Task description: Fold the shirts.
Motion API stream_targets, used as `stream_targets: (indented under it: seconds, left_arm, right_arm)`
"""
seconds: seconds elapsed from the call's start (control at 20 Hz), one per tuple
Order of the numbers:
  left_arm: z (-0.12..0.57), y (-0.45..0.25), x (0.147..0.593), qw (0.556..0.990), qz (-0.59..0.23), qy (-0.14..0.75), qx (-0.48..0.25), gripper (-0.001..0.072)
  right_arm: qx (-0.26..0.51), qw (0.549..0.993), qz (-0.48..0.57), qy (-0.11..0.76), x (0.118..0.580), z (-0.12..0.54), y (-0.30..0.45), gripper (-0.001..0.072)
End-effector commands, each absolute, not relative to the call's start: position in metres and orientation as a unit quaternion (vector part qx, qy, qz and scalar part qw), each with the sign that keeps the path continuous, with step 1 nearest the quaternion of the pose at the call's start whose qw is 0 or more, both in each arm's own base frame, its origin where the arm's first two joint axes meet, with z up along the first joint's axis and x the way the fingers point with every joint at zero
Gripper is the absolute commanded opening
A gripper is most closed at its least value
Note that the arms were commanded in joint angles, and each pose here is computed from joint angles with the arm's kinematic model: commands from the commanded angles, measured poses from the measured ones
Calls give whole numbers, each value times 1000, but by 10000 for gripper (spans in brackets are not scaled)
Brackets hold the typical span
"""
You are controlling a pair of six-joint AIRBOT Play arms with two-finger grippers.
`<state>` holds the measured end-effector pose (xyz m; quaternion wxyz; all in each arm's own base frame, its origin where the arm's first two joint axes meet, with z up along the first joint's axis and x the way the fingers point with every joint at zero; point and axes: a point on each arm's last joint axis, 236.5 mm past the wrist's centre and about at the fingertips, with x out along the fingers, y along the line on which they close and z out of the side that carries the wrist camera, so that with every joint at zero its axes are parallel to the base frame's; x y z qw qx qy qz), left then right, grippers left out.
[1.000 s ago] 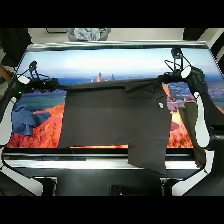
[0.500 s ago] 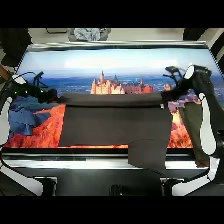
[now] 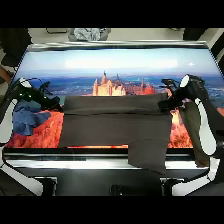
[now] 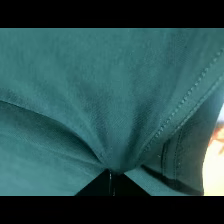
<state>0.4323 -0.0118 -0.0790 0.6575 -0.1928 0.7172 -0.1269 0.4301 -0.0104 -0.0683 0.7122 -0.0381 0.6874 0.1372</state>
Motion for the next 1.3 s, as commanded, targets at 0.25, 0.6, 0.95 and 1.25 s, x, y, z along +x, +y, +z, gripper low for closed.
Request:
stream_targets:
  seconds: [0.25,0.6,0.95,1.25]
  left_arm:
    - [-37,-12,418,652,-143,714,-210,476]
    - [-68,-7,292,641,-91,739,-188,476]
    - [-116,-32,221,630,-86,740,-219,473]
    - [-118,-41,234,645,-80,717,-252,67]
  right_arm:
    - [-53,701,210,680,416,-18,-6,573]
    - [12,635,227,739,269,-50,-18,574]
    - [9,630,232,741,227,-62,-6,566]
    - [-11,618,214,757,220,-65,-20,567]
